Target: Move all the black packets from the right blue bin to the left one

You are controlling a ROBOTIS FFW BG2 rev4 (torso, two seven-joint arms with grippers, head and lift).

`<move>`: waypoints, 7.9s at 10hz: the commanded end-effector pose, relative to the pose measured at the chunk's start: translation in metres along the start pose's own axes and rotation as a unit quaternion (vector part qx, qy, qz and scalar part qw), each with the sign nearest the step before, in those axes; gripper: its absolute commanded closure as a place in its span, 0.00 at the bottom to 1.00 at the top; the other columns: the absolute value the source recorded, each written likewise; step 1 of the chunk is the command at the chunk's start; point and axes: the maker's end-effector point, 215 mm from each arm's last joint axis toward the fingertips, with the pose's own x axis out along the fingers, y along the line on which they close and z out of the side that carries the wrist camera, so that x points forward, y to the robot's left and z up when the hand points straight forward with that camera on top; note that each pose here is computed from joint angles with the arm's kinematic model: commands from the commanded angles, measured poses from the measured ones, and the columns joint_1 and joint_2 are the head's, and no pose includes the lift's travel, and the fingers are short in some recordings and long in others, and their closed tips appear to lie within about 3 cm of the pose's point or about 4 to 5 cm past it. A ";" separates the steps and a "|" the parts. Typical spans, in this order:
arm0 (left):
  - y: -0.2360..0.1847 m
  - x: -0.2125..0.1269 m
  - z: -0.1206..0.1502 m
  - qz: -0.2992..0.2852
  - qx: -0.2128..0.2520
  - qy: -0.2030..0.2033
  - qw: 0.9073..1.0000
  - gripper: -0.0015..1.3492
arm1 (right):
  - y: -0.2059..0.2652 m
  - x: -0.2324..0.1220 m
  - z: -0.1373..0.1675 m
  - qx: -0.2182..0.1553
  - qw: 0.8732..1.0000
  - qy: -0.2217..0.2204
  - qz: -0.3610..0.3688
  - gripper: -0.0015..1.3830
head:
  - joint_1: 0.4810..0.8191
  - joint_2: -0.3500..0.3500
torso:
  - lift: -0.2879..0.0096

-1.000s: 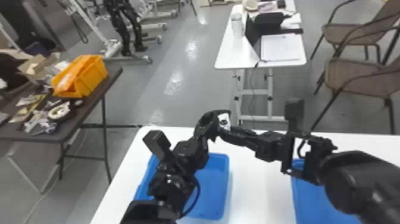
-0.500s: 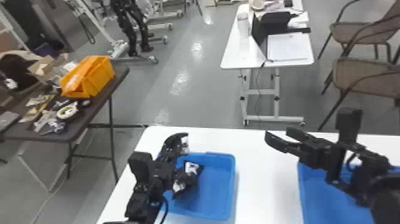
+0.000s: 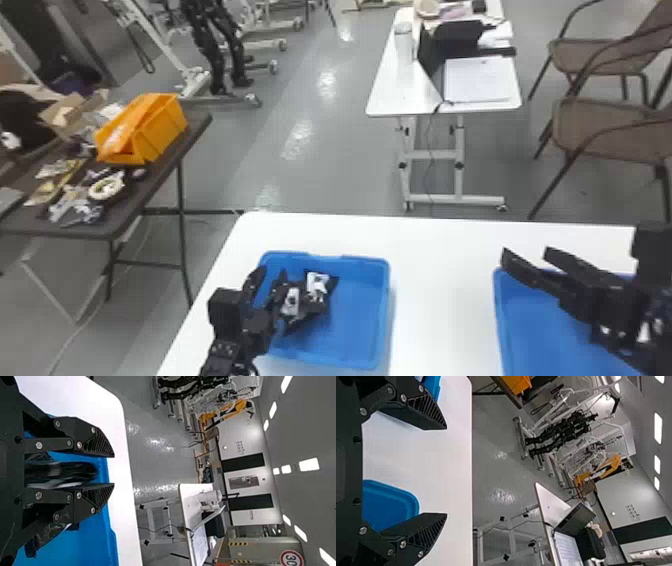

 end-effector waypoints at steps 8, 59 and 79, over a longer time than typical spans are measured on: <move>-0.017 0.000 0.072 -0.008 -0.110 -0.113 0.987 0.09 | -0.100 -0.093 -0.095 0.001 0.982 0.043 -0.185 0.20 | 0.63 0.69 | 0.97; -0.141 0.038 0.160 -0.157 -0.225 -0.118 0.954 0.91 | 0.244 0.097 0.016 -0.096 0.949 0.051 0.297 0.74 | 0.63 0.97 | 0.97; -0.061 -0.113 0.071 -0.034 -0.055 -0.051 0.997 0.11 | -0.013 -0.184 -0.040 -0.118 0.978 -0.081 -0.153 0.13 | 0.63 0.60 | 0.97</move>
